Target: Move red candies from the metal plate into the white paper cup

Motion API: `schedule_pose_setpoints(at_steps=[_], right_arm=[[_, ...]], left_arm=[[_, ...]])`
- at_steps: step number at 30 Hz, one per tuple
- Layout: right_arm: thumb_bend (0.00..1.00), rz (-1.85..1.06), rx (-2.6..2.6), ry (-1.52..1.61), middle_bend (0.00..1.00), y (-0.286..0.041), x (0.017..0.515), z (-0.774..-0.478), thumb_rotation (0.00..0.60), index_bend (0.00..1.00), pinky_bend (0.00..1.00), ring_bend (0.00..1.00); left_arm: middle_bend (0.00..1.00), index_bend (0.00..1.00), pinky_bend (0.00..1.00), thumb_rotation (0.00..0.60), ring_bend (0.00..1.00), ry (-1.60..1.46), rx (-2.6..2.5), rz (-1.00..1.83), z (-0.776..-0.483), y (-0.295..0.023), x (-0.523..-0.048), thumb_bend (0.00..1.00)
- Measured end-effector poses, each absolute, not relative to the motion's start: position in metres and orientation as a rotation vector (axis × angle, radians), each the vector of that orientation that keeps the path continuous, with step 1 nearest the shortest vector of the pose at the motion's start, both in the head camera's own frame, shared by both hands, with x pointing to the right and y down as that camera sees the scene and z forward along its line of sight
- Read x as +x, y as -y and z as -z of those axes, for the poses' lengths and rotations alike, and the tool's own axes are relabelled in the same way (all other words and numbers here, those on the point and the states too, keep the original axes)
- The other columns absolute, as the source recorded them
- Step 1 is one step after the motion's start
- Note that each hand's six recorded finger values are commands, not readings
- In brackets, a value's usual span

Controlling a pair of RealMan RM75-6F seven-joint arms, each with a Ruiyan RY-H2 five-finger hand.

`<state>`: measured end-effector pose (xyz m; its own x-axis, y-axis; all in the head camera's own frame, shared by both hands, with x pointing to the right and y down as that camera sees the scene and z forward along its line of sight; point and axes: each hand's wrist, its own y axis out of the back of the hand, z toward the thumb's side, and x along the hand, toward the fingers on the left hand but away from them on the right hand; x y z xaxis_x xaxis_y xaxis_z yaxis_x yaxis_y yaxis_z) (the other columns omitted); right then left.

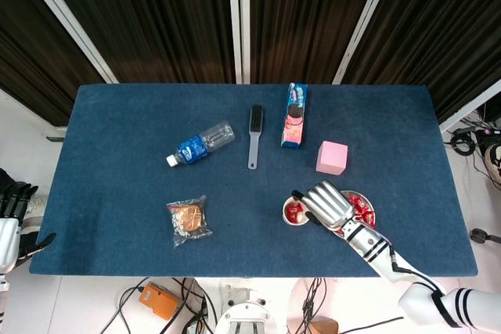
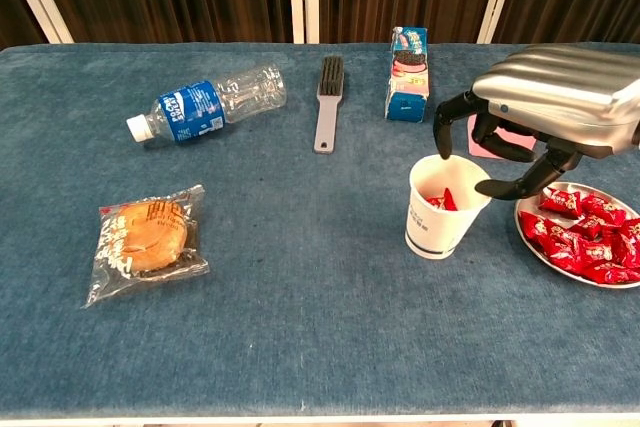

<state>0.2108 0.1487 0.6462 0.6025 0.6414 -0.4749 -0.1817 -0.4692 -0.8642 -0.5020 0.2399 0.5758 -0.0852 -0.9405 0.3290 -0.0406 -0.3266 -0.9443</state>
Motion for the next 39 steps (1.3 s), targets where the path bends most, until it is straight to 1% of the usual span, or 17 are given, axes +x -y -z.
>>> schedule_pose_setpoints(at_steps=[4, 9, 14, 18, 23, 26, 33, 39], right_arm=[[0.42, -1.01, -1.814, 0.429, 0.9, -0.145, 0.216, -0.639, 0.6, 0.44, 1.0, 1.0], [0.41, -1.085, -1.781, 0.508, 0.9, -0.141, 0.255, -0.63, 0.6, 0.45, 1.0, 1.0], [0.4, -1.209, -1.734, 0.435, 0.9, -0.149, 0.295, -0.644, 0.6, 0.47, 1.0, 1.0], [0.4, -1.261, -1.696, 0.334, 0.9, -0.157, 0.309, -0.663, 0.6, 0.47, 1.0, 1.0], [0.4, -1.261, -1.695, 0.255, 0.9, -0.166, 0.306, -0.686, 0.6, 0.48, 1.0, 1.0], [0.4, -1.232, -1.704, 0.242, 0.9, -0.168, 0.298, -0.693, 0.6, 0.49, 1.0, 1.0], [0.4, -1.184, -1.722, 0.23, 0.9, -0.167, 0.287, -0.697, 0.6, 0.49, 1.0, 1.0], [0.4, -1.187, -1.722, 0.2, 0.9, -0.17, 0.286, -0.701, 0.6, 0.52, 1.0, 1.0]], left_arm=[[0.11, 0.12, 0.0, 0.6, 0.0, -1.123, -1.428, 1.506, -0.575, -0.239, -0.502, 0.0], [0.11, 0.12, 0.0, 0.6, 0.0, -1.12, -1.434, 1.508, -0.576, -0.24, -0.502, 0.0], [0.11, 0.12, 0.0, 0.6, 0.0, -1.123, -1.439, 1.501, -0.577, -0.241, -0.5, 0.0], [0.11, 0.12, 0.0, 0.6, 0.0, -1.119, -1.443, 1.495, -0.577, -0.24, -0.496, 0.0], [0.11, 0.12, 0.0, 0.6, 0.0, -1.12, -1.433, 1.496, -0.574, -0.24, -0.497, 0.0], [0.11, 0.12, 0.0, 0.6, 0.0, -1.119, -1.428, 1.502, -0.572, -0.24, -0.498, 0.0], [0.11, 0.12, 0.0, 0.6, 0.0, -1.119, -1.428, 1.508, -0.572, -0.24, -0.498, 0.0], [0.11, 0.12, 0.0, 0.6, 0.0, -1.117, -1.428, 1.511, -0.573, -0.24, -0.498, 0.0]])
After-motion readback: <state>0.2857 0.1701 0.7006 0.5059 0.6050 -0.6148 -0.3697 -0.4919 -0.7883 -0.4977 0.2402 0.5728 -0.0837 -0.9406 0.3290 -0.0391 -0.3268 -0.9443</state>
